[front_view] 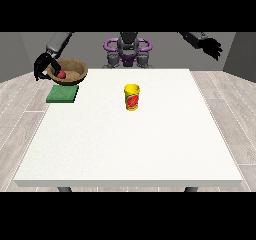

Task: Pick the cup and pour the ball into the bowl, then pick the bowl and place it on the pad

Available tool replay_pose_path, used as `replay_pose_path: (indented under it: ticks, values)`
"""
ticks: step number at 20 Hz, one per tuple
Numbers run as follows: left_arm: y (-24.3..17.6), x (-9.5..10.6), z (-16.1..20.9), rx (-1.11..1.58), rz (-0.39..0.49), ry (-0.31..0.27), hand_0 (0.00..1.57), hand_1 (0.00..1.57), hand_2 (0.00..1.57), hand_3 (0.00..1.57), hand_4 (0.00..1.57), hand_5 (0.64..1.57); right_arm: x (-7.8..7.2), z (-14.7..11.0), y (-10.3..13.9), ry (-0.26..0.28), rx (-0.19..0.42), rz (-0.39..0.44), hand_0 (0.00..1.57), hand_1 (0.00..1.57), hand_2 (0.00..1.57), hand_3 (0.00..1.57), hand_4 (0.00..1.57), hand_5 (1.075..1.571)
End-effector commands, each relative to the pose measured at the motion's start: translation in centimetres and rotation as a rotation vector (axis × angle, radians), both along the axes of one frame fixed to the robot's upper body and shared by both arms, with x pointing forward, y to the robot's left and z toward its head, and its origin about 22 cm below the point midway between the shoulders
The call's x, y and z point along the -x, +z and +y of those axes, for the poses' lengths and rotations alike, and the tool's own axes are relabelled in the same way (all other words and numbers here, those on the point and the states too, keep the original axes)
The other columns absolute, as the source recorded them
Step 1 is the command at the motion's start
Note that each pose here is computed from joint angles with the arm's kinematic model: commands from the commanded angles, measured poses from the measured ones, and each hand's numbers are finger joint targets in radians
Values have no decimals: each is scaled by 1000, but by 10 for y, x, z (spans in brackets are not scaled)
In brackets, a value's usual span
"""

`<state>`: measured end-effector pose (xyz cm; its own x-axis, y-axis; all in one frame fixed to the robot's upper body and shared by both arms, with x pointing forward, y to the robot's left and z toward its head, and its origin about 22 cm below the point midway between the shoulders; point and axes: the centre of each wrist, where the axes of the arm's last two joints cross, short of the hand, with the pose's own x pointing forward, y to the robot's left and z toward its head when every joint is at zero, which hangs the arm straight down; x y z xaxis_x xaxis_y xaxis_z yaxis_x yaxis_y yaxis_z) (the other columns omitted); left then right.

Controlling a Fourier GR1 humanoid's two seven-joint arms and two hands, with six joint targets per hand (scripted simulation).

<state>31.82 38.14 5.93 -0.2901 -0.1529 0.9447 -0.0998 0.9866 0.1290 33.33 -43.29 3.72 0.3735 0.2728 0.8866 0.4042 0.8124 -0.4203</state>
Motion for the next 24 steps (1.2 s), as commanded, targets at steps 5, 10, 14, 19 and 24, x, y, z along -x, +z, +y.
replay_pose_path:
  ticks: [5,10,14,19,24]
  values:
    - [39,29,98,29,-112,33,0,0,0,0,1248,1569,0,4,-6,-35,-8,-104,1571,1571,1571,0,793,1566]
    - [62,23,118,26,-188,85,0,0,0,0,1187,1557,-14,4,15,-49,3,-182,1571,1571,1571,0,685,1567]
    - [62,30,113,7,-223,64,0,0,0,0,1188,1558,6,-48,33,-208,26,-176,1218,1218,1411,1299,0,1553]
    - [49,32,108,3,-178,45,0,0,0,0,1179,1552,-1,-36,20,-132,-50,-126,316,316,484,730,0,1495]
    - [47,16,63,2,-93,-16,0,0,0,0,1078,1567,-2,-43,25,-128,-59,-75,0,0,0,119,0,1369]
